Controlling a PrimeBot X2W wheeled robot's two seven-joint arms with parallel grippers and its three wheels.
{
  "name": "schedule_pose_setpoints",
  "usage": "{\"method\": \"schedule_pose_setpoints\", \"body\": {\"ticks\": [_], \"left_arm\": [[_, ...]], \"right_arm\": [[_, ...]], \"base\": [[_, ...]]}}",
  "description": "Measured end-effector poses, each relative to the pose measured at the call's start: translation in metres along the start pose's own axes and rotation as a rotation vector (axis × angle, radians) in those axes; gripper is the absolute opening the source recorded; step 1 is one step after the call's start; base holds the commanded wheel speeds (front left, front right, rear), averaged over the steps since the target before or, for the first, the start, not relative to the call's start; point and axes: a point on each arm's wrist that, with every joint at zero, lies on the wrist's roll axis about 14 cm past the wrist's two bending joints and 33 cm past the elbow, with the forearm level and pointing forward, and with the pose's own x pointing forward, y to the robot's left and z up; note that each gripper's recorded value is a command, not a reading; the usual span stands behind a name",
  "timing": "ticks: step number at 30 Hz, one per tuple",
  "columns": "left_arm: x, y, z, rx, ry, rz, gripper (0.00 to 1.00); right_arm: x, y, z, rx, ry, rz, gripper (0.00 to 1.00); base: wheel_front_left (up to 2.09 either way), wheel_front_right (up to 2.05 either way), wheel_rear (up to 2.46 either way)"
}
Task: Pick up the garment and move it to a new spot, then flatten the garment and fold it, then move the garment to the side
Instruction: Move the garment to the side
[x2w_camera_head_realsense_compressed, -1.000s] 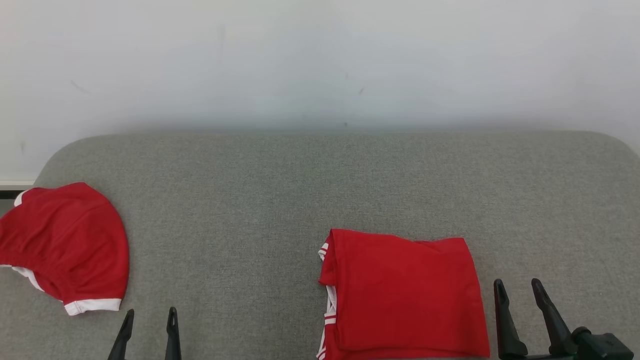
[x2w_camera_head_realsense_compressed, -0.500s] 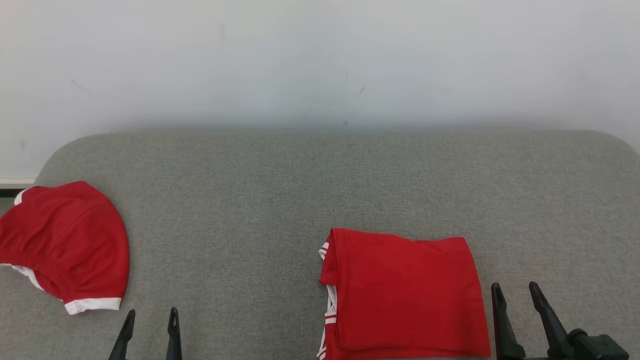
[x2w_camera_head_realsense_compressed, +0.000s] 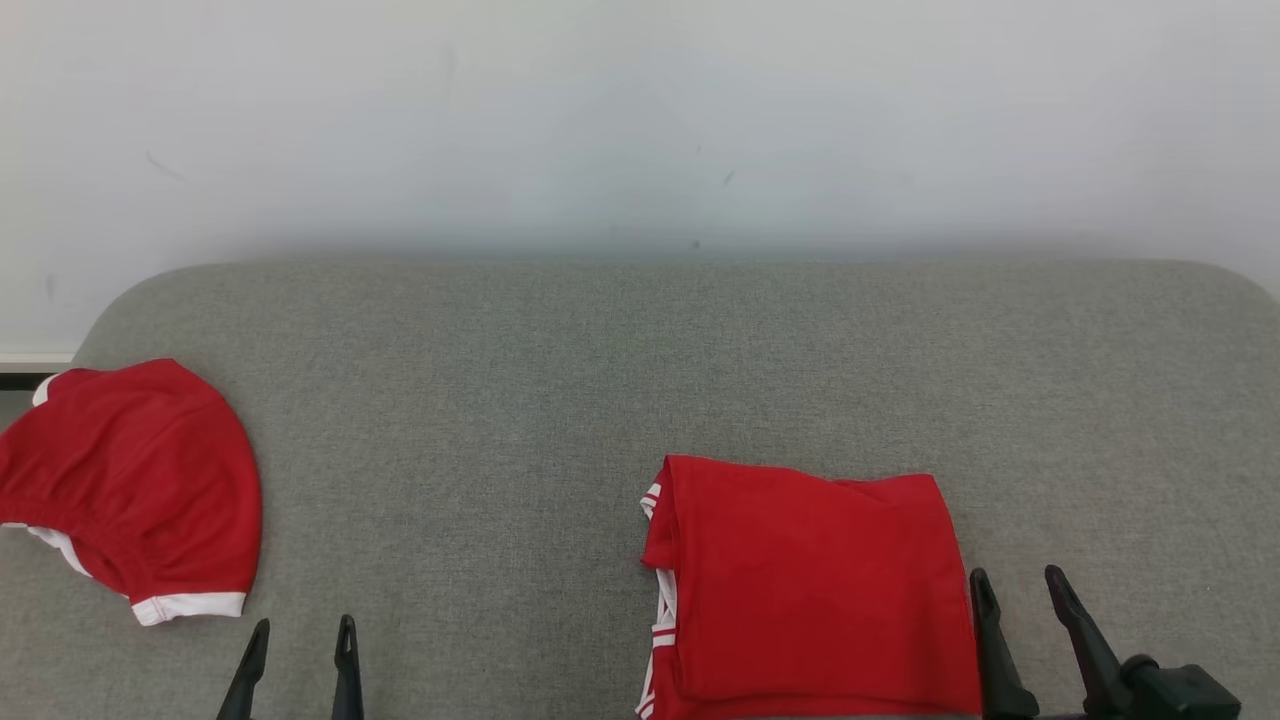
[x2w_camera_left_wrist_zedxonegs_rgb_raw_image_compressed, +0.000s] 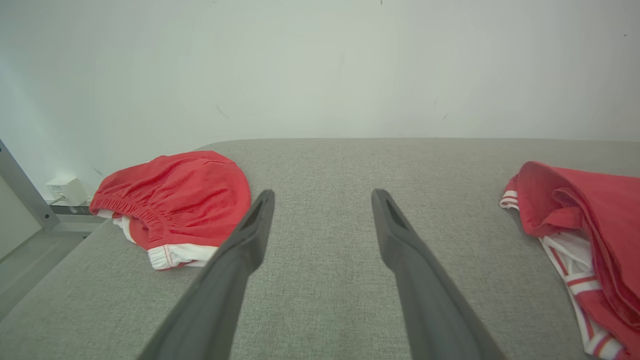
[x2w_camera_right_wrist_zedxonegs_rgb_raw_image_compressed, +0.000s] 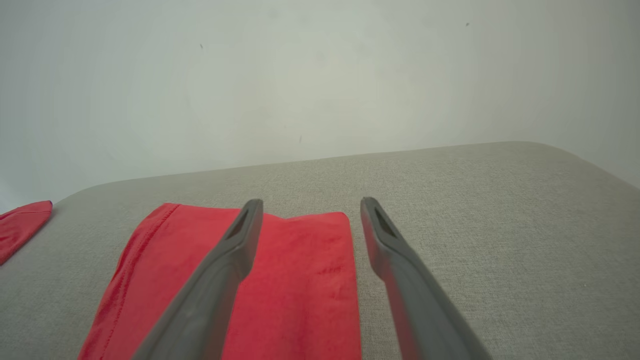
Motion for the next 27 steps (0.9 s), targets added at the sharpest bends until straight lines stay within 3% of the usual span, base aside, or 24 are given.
{"method": "schedule_pose_setpoints", "body": {"ticks": [13,27], "left_arm": [[0.008,-0.005,0.000,-0.009,0.001,-0.014,1.00],[0.019,0.002,-0.006,-0.017,0.017,0.010,1.00]], "right_arm": [[0.054,-0.006,0.010,-0.064,0.073,0.051,1.00],[0.066,-0.028,-0.073,-0.061,0.414,0.014,1.00]], "base": [[0.00,0.00,0.00],[0.00,0.00,0.00]]}}
